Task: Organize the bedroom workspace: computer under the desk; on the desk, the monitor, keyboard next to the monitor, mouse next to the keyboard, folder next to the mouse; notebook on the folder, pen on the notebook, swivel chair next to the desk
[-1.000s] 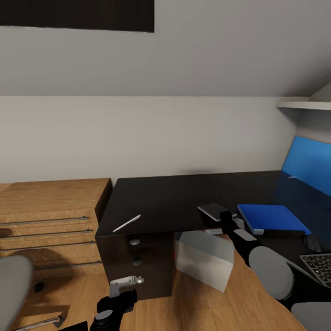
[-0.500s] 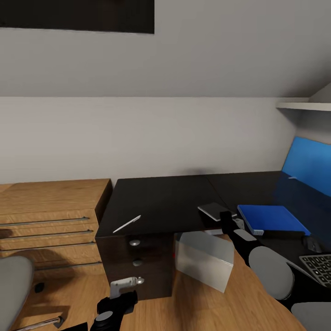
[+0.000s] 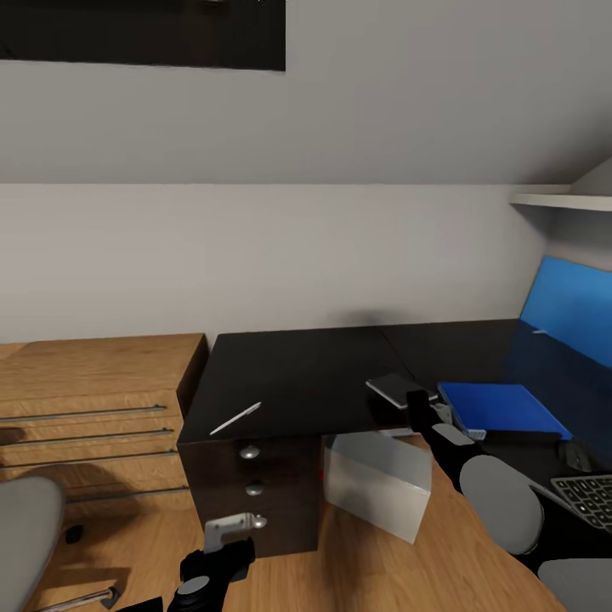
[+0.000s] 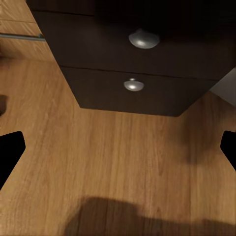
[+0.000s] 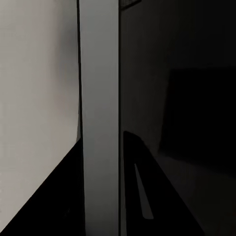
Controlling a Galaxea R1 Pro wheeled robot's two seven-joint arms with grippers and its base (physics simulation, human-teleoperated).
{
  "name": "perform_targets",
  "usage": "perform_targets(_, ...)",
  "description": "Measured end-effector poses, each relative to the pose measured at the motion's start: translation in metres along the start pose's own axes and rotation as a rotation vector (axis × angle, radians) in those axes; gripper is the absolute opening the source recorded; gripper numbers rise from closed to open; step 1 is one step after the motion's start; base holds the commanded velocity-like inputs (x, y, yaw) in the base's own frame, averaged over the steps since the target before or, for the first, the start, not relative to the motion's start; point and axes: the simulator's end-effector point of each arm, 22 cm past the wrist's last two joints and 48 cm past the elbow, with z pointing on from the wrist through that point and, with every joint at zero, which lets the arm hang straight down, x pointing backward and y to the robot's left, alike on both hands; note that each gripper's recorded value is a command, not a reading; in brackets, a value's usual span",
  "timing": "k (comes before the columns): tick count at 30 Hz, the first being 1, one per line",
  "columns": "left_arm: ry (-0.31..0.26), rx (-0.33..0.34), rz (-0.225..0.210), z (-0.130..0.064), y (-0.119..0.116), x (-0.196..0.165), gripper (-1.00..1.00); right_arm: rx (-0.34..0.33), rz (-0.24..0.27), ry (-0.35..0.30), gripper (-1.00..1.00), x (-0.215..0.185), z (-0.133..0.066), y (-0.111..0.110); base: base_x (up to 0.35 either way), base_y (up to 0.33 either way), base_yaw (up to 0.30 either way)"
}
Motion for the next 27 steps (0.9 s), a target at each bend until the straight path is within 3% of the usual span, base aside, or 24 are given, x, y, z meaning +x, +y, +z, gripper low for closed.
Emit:
perform_targets(11, 0.002, -0.002, 0.000, -0.013, 0.000, -0.012, 1.00, -0.040, -0.010, -0.026, -1.00, -0.016, -0.004, 0.034, 0.000, 0.000, 0.000)
perform_targets(14, 0.002, -0.002, 0.000, -0.016, 0.001, -0.015, 1.00, -0.115, -0.016, -0.063, -1.00, -0.034, -0.006, 0.062, 0.000, 0.000, 0.000)
perform_targets(27, -0.002, -0.011, -0.001, -0.015, 0.004, -0.016, 1.00, -0.114, -0.038, -0.128, -1.00, -0.085, -0.010, 0.059, 0.000, 0.000, 0.000)
